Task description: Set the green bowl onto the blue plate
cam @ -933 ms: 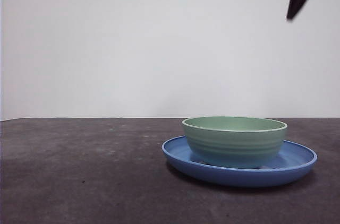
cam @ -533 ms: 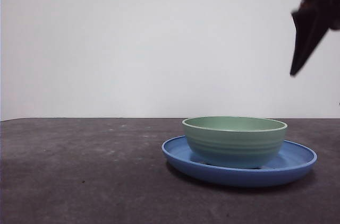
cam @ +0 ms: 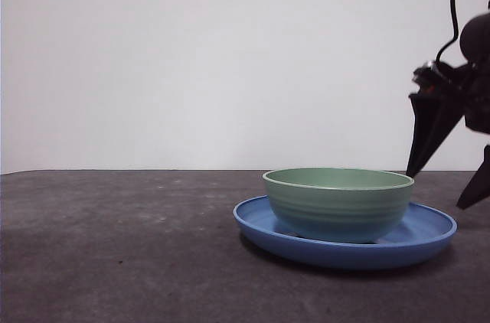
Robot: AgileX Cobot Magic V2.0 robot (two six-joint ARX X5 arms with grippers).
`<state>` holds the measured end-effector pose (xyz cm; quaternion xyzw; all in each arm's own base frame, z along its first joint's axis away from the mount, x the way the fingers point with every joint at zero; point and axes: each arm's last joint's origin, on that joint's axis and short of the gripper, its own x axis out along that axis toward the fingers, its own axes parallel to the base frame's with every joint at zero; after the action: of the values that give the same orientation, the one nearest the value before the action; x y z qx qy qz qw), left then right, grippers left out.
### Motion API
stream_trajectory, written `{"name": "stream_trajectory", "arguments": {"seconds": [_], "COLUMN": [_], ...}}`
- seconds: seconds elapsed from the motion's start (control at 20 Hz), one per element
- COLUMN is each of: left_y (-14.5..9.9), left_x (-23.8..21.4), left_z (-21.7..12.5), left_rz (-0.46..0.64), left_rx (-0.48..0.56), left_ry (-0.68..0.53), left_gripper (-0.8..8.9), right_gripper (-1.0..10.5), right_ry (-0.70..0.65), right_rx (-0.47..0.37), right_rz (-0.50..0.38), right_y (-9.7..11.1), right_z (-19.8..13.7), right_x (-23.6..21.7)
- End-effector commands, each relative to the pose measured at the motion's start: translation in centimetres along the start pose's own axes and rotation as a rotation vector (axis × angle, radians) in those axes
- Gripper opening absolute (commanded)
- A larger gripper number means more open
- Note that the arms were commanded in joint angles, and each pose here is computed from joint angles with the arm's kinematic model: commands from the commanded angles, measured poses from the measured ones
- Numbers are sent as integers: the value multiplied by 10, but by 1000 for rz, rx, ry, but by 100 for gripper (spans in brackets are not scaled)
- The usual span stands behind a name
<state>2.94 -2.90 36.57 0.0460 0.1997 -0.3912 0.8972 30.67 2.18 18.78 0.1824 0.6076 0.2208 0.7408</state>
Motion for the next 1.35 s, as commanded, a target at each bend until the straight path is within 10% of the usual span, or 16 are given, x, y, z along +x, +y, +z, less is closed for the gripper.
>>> {"name": "stream_trajectory", "arguments": {"seconds": [0.05,1.35], "left_y": [0,0], "left_x": [0,0], "left_z": [2,5], "left_rz": [-7,-7], "left_rx": [9,13], "left_ry": [-9,-35], "left_gripper": [625,625], "right_gripper": [305,8], "right_ry": [4,60], "right_rx": [-18,12], "right_rz": [37,-6], "right_y": [-3,6], "right_z": [8,14], "right_x": [9,37]}}
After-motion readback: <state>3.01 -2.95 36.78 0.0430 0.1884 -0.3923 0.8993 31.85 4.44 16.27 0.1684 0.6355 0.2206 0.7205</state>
